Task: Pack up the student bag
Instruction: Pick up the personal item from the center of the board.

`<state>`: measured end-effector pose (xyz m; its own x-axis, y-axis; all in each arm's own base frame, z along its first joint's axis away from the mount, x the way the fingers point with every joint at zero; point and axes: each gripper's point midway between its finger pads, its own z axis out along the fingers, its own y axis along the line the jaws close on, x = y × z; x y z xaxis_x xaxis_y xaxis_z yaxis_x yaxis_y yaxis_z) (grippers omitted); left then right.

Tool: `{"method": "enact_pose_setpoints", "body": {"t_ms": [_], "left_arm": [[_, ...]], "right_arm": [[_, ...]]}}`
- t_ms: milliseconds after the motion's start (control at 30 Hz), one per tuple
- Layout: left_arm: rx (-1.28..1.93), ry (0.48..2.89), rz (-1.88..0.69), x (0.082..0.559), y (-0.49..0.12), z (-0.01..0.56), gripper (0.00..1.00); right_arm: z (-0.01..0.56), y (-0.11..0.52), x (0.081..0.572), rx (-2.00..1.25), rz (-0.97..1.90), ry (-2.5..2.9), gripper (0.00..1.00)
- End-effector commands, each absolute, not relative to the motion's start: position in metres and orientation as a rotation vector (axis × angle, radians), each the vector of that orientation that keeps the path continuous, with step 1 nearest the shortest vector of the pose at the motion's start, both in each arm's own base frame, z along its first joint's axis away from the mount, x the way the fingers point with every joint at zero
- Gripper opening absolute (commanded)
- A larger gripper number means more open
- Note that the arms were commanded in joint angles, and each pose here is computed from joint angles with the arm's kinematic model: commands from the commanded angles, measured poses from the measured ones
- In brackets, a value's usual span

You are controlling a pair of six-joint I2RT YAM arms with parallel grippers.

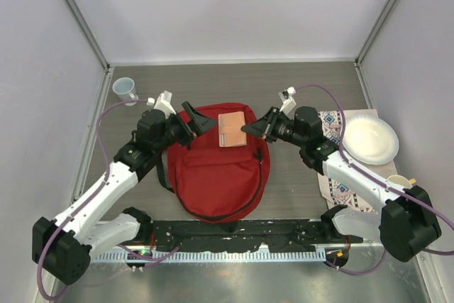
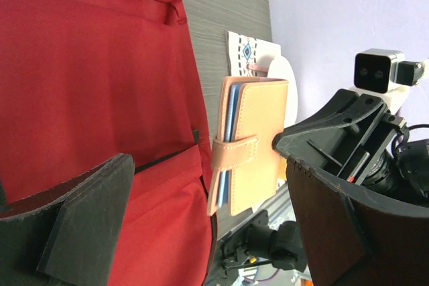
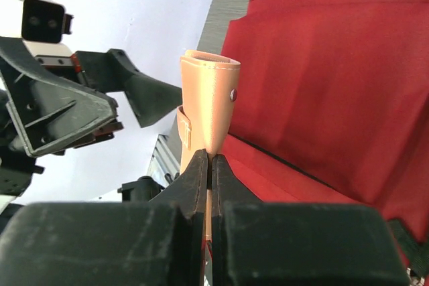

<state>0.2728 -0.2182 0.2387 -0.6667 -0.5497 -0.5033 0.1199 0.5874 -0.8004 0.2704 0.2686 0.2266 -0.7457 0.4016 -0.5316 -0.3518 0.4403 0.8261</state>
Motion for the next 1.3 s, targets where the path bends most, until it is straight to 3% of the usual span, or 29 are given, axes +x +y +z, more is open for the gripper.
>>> {"method": "enact_pose_setpoints", "body": {"t_ms": [0,200,567,633,733,967,1267], "left_arm": [[-0.292,1.928,-1.282,0.279,-0.238,0.267,1.00],[-0.255,1.935,-1.336,0.279,-0.256,0.265,0.95],[-0.240,1.955,-1.333,0.278,-0.264,0.259,0.43],[-0.230,1.957,-1.336,0.277,-0.265,0.260,0.29],[-0.220,1.969,-1.326,0.276,-0.265,0.257,0.18],[-0.188,1.980,-1.267,0.270,-0.257,0.256,0.15],[-0.012,1.918,-1.339,0.251,-0.263,0.273,0.16]], "right_arm": [[0.261,0.286,0.268,0.004,1.486,1.869,0.01],[0.261,0.295,0.265,-0.002,1.514,1.861,0.01],[0.255,0.300,0.264,0.019,1.533,1.865,0.05],[0.255,0.302,0.263,0.019,1.542,1.863,0.12],[0.256,0.301,0.262,0.015,1.545,1.856,0.27],[0.245,0.290,0.261,0.016,1.432,1.904,0.56],[0.243,0.294,0.255,-0.046,1.476,1.909,0.61]]}}
